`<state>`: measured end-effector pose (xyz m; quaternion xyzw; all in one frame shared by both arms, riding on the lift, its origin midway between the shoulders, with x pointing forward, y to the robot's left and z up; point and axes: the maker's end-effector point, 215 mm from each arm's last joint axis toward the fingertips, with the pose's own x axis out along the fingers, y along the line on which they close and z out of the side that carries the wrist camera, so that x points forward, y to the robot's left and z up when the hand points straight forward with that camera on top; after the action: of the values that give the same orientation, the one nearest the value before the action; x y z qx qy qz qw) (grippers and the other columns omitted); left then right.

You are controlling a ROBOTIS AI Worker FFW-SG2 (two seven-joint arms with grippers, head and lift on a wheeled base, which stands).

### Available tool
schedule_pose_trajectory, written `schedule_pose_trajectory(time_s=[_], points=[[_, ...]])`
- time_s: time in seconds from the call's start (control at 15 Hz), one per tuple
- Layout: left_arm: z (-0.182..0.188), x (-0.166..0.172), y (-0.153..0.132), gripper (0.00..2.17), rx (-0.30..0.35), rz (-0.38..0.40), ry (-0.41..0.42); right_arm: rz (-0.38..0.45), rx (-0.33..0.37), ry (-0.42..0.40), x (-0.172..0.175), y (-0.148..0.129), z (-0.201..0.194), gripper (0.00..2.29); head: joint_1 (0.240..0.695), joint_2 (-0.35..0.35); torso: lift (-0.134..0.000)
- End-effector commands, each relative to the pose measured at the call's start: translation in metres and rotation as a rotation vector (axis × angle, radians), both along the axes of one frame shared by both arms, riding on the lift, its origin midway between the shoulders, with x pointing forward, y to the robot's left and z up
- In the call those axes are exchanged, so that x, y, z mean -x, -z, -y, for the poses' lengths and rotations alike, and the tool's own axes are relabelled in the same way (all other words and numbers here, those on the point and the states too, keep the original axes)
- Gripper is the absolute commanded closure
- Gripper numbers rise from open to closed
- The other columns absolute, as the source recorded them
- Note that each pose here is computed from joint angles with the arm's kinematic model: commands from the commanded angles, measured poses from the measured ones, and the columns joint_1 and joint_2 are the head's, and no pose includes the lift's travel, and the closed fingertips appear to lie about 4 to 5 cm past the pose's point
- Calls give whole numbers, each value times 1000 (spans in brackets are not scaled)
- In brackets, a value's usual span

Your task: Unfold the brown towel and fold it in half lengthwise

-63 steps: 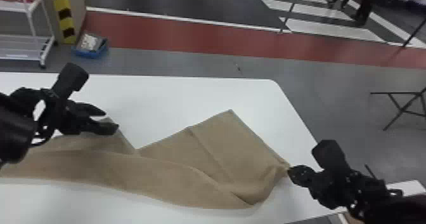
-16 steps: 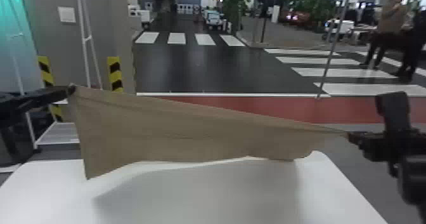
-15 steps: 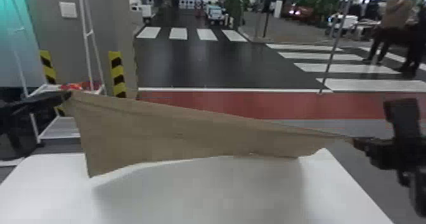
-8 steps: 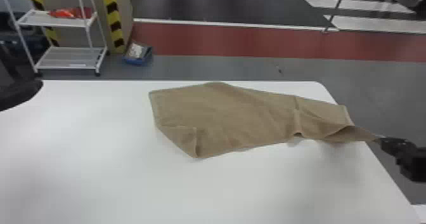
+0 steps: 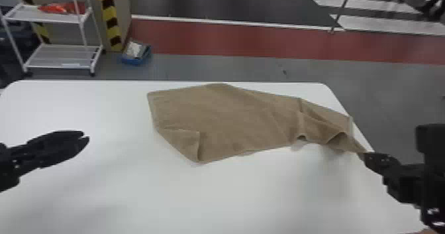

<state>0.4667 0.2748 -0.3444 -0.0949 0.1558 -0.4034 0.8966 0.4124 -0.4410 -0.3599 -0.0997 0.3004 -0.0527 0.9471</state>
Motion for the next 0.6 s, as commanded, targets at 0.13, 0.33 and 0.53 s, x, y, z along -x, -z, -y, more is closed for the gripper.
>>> schedule_pose_trajectory(time_s=[0.13, 0.33, 0.53], points=[[101, 38, 1, 272, -130, 18, 217, -8, -8, 1, 7, 5, -6, 1686, 695, -244, -123], [175, 46, -11, 275, -67, 45, 361, -11, -7, -14, 11, 12, -16, 1686, 695, -348, -123], [196, 29, 1, 272, -66, 30, 333, -13, 5, -30, 15, 12, -22, 1686, 695, -350, -123]])
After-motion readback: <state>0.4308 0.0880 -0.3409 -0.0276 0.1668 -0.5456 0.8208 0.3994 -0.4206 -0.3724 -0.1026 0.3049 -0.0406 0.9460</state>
